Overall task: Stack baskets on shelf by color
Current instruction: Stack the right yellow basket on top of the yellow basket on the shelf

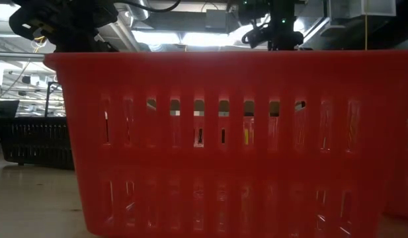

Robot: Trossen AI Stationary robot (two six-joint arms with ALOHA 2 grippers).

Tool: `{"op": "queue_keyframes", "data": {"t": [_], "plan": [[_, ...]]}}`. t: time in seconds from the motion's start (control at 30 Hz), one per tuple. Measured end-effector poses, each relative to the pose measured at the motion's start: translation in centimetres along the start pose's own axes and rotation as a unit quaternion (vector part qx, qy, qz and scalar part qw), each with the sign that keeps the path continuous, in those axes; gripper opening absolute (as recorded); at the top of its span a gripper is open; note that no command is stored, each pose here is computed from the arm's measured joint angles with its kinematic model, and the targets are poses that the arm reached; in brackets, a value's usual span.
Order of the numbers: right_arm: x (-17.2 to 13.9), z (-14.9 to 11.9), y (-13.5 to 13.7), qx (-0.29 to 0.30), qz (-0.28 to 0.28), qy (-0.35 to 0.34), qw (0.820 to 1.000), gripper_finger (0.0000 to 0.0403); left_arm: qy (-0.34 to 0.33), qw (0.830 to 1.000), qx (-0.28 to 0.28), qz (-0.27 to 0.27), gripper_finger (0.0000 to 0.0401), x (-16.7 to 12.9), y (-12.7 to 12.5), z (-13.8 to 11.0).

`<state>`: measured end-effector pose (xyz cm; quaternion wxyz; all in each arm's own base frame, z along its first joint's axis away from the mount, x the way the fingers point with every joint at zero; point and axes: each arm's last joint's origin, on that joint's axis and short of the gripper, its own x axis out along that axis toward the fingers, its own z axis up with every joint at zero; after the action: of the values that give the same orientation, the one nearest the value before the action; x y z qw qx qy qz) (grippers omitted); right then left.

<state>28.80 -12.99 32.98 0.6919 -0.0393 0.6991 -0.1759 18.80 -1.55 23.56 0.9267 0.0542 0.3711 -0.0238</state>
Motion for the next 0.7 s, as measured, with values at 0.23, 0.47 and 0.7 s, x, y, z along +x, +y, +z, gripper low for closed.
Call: {"op": "queue_keyframes", "data": {"t": [0.23,0.47,0.7], "plan": [[-0.7,-0.2,0.7,0.01,0.003,0.01,1.0,0.0091,0.0,1.0,0.0,0.0,0.0,0.0,0.0,0.0],[-4.1,-0.9,2.6,0.089,0.062,-0.038,0.993,0.0091,0.0,1.0,0.0,0.0,0.0,0.0,0.0,0.0],[-4.8,-4.9,6.7,0.116,0.116,-0.033,0.986,0.0091,0.0,1.0,0.0,0.0,0.0,0.0,0.0,0.0]]}}
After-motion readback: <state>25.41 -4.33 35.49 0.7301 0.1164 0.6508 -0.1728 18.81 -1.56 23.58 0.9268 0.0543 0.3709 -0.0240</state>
